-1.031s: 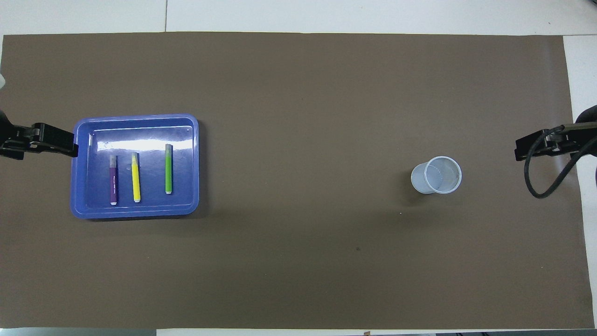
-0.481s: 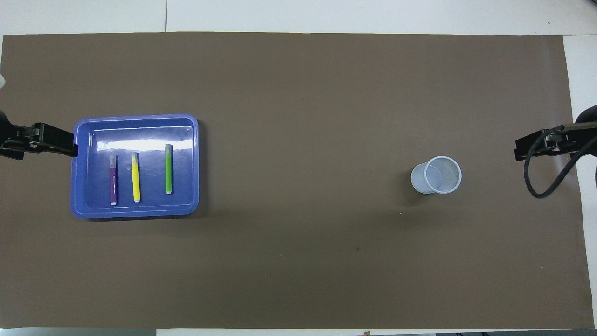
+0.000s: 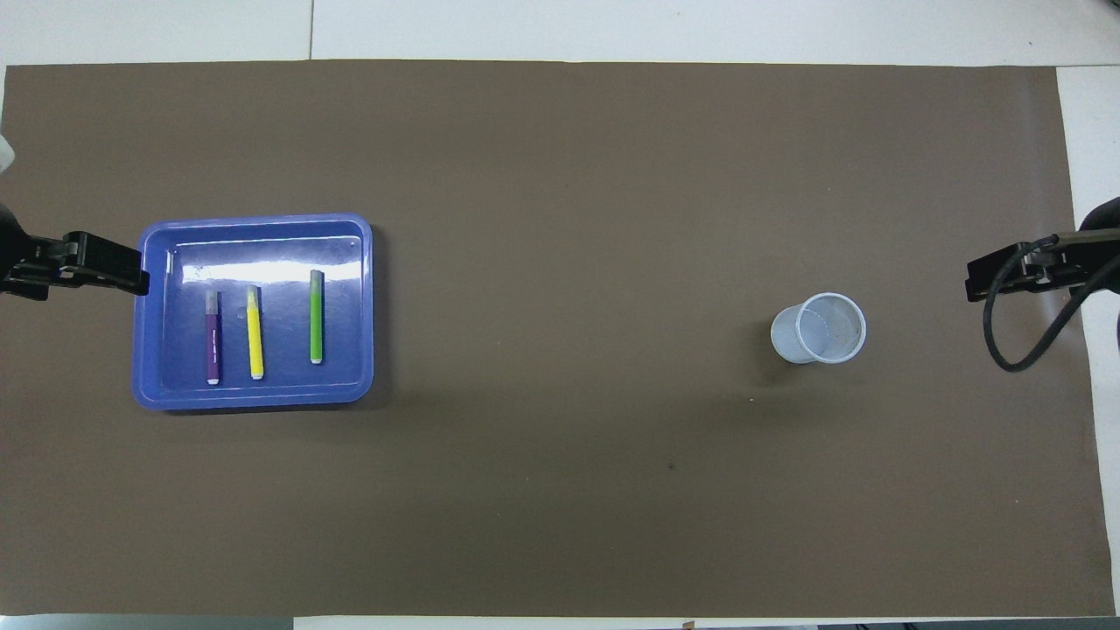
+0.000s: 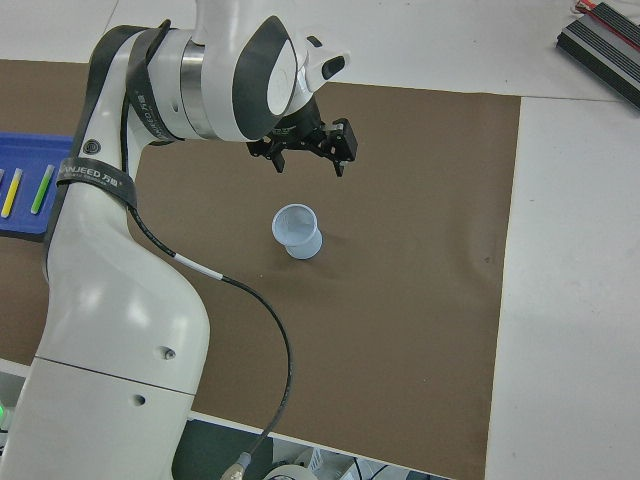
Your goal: Transfer and insert pens with both arms
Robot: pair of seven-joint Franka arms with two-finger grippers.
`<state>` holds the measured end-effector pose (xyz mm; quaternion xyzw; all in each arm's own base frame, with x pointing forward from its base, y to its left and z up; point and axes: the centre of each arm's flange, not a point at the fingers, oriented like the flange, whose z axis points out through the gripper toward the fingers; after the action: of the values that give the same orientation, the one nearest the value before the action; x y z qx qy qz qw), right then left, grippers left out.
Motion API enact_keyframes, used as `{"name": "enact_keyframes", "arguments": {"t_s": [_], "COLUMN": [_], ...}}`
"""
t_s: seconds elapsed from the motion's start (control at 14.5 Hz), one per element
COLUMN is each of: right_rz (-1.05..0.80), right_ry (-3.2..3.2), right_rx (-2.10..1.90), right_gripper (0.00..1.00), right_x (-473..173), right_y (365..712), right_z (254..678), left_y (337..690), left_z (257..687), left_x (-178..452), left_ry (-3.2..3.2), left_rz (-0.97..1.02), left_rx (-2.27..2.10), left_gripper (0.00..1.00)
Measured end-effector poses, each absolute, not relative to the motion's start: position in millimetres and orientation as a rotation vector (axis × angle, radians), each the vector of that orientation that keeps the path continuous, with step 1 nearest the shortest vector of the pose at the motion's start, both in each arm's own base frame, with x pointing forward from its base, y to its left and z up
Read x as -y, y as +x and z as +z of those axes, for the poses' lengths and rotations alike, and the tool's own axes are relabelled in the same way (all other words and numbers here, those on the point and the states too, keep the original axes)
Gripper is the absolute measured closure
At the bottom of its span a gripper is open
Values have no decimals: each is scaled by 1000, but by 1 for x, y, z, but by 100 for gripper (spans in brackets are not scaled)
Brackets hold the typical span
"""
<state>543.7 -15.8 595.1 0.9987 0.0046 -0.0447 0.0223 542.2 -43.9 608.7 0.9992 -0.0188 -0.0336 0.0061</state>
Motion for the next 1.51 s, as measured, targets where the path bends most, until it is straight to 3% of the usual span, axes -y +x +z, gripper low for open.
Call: {"name": "enact_keyframes", "arguments": {"t_s": [0.21,1.1,1.37,1.51], "right_rz": [-139,-139,-139,-139], "right_ry": [3094,3094,3094,3094], "right_rx": [-14,-14,-14,-14], "right_gripper": [0,0,0,0], "right_x": [16,16,16,16], "right_y": [544,544,544,544], "right_z": [595,595,595,595], "left_y": [545,564,569,569], "left_z": [574,343,316,315], "left_x": [39,-28,-39,-39], "left_ry": [3127,3137,3143,3142], "left_rz": [-137,-125,-119,-121], "left_rx": [44,129,139,143], "left_gripper": [0,0,2,15]}}
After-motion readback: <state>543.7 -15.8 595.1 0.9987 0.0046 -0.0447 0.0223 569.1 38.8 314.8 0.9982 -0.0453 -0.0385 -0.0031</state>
